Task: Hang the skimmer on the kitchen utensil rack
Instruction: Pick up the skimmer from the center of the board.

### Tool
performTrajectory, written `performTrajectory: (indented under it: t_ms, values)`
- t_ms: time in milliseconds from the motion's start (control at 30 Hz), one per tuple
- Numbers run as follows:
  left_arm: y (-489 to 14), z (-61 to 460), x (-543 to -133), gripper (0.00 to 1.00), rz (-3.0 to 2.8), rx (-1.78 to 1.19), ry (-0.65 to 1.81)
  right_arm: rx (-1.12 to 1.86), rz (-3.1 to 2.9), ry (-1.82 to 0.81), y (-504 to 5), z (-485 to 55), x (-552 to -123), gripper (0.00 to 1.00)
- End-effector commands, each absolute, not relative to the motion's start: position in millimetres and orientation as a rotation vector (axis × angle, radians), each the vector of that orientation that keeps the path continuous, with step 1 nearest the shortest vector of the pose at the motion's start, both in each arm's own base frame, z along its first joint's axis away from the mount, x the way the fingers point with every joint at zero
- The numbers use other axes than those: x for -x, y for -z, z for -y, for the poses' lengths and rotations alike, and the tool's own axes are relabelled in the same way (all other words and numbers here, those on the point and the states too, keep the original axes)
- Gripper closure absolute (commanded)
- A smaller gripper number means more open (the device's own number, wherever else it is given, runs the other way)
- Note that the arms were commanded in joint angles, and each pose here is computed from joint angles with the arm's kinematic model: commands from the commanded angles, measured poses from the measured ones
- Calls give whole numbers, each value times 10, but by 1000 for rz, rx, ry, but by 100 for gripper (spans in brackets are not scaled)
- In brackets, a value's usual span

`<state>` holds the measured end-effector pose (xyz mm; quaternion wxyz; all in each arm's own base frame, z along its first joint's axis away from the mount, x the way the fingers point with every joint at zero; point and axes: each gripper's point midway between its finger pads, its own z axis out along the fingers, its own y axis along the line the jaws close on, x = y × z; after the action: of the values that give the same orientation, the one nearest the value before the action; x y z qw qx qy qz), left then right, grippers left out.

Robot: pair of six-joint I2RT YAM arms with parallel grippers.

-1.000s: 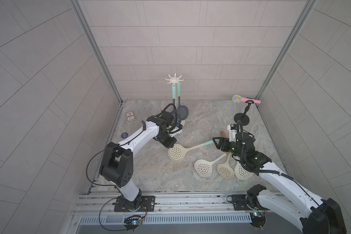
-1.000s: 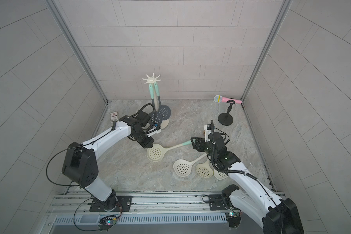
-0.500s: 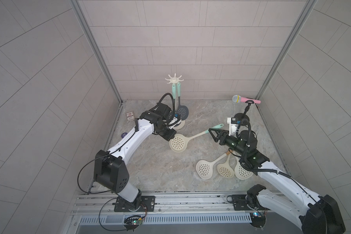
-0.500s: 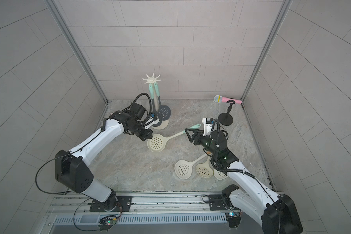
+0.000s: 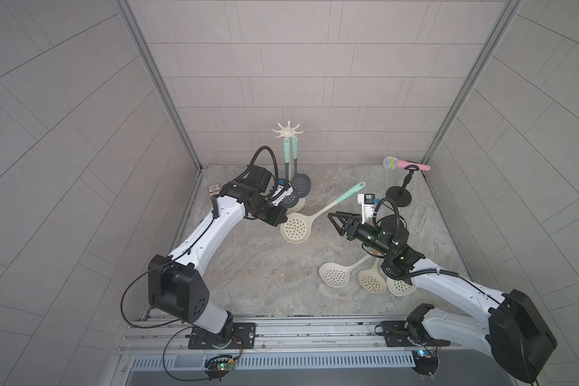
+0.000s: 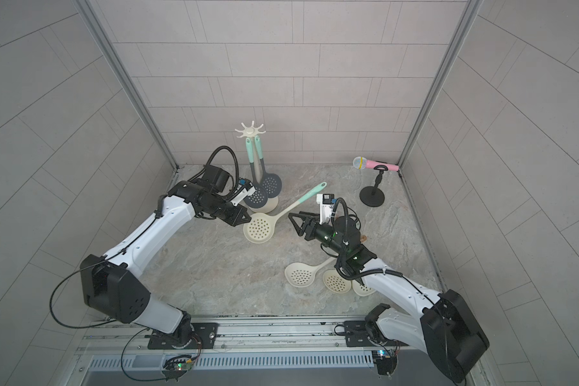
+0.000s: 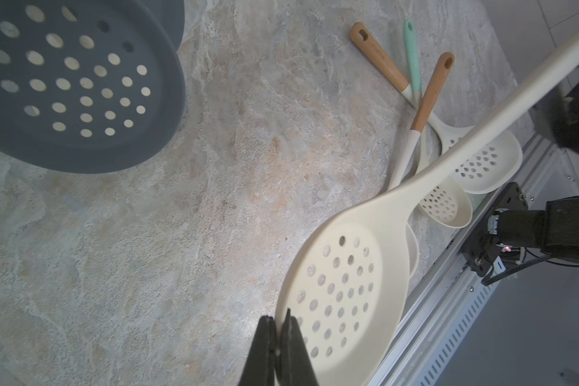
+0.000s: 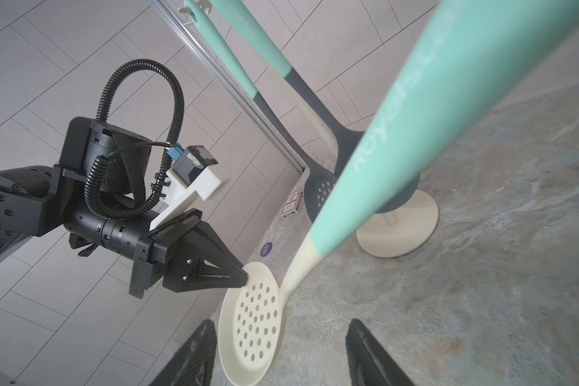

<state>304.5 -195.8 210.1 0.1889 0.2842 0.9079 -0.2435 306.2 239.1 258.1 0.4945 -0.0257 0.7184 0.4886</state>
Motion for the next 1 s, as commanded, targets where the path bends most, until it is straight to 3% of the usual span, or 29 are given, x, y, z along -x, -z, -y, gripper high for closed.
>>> performTrajectory:
  t_ms: [0,200,300,433,533,600,800,867,967]
  values:
    - [-2360,2018,-2982,100,-2468,-790,766,83,-1587,-1213,-3016,-2449,-3135,38]
    - [-2366,1995,-2930,100,-2455,-775,771,86,-1520,-1221,-3202,-2530,-3277,45]
    - [-2365,1990,-2903,100,-2447,-780,779,76,-1472,-1236,-3285,-2537,-3320,60]
    - [-2349,1965,-2874,100,-2444,-772,781,59,-1416,-1273,-3366,-2546,-3339,91]
    - [-2331,1948,-2862,100,-2433,-768,779,43,-1400,-1282,-3361,-2523,-3341,100]
    - [-2340,1901,-2883,93,-2426,-752,760,34,-1404,-1278,-3332,-2503,-3339,100]
    - [-2345,1646,-3048,53,-2429,-651,686,0,-1436,-1256,-3289,-2353,-3355,100]
    - [-2326,1483,-3152,44,-2453,-579,638,-6,-1456,-1254,-3281,-2288,-3361,100]
    - [-2348,1232,-3326,41,-2459,-465,595,11,-1510,-1267,-3152,-2220,-3316,100]
